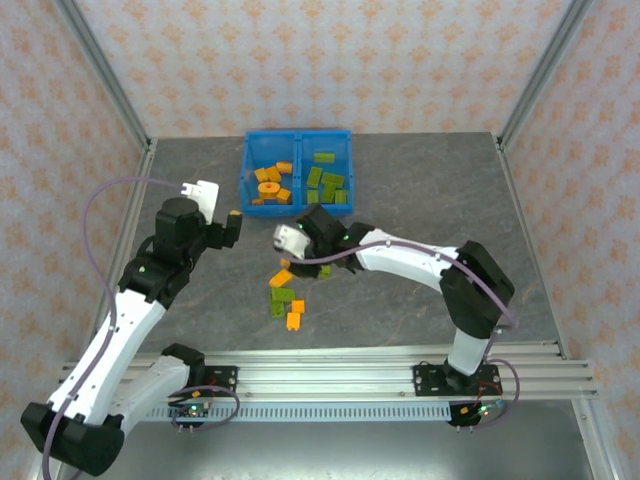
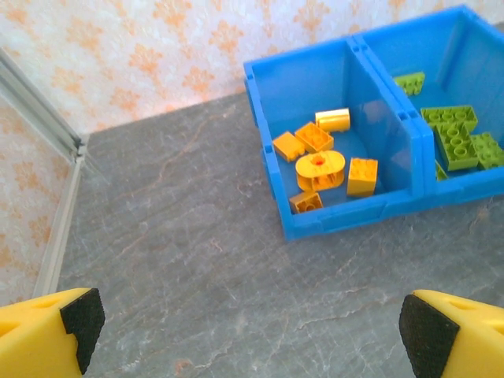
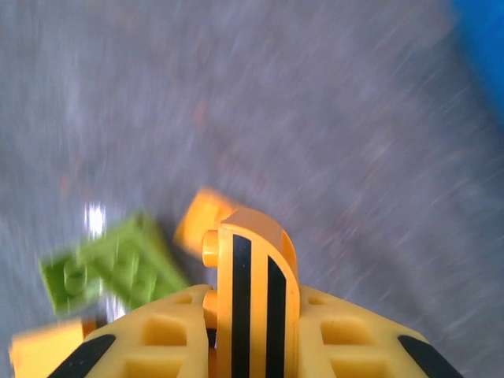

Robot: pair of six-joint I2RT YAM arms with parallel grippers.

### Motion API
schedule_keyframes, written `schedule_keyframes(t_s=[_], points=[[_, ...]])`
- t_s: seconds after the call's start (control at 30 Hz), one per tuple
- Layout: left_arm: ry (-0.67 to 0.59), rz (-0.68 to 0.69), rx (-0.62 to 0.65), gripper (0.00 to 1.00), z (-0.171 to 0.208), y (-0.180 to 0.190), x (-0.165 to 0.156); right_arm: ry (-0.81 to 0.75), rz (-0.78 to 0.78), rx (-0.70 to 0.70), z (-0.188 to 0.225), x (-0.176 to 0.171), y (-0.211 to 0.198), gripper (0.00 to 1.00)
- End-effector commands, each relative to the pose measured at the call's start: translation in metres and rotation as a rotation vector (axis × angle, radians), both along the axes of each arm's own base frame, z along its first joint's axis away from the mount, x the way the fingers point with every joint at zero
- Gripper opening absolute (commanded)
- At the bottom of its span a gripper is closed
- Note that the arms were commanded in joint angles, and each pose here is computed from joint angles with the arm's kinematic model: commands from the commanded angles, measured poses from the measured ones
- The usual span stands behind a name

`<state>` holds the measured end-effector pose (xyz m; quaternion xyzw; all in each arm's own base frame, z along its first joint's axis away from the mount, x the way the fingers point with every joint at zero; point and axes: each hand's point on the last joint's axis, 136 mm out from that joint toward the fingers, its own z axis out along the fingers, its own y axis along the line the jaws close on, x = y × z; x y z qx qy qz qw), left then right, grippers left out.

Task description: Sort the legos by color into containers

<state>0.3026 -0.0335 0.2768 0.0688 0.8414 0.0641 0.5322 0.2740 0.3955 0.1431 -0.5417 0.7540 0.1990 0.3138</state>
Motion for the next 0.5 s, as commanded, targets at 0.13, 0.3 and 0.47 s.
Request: schedule_keyframes(t_s=[0.13, 0.3, 0.47], points=[[-0.160, 0.115, 0.014, 1.00, 0.025, 0.026, -0.010, -0.168, -0.529, 0.251, 0.106, 0.126, 0.040, 0.17], [-0.169, 0.139, 0.010, 1.00, 0.030, 0.031, -0.015, -0.131, -0.674, 0.310, 0.084, 0.192, 0.058, 0.17], [-0.166, 0.138, -0.012, 1.00, 0.030, 0.030, -0.016, -0.123, -0.705, 0.278, 0.044, 0.231, 0.079, 0.18]])
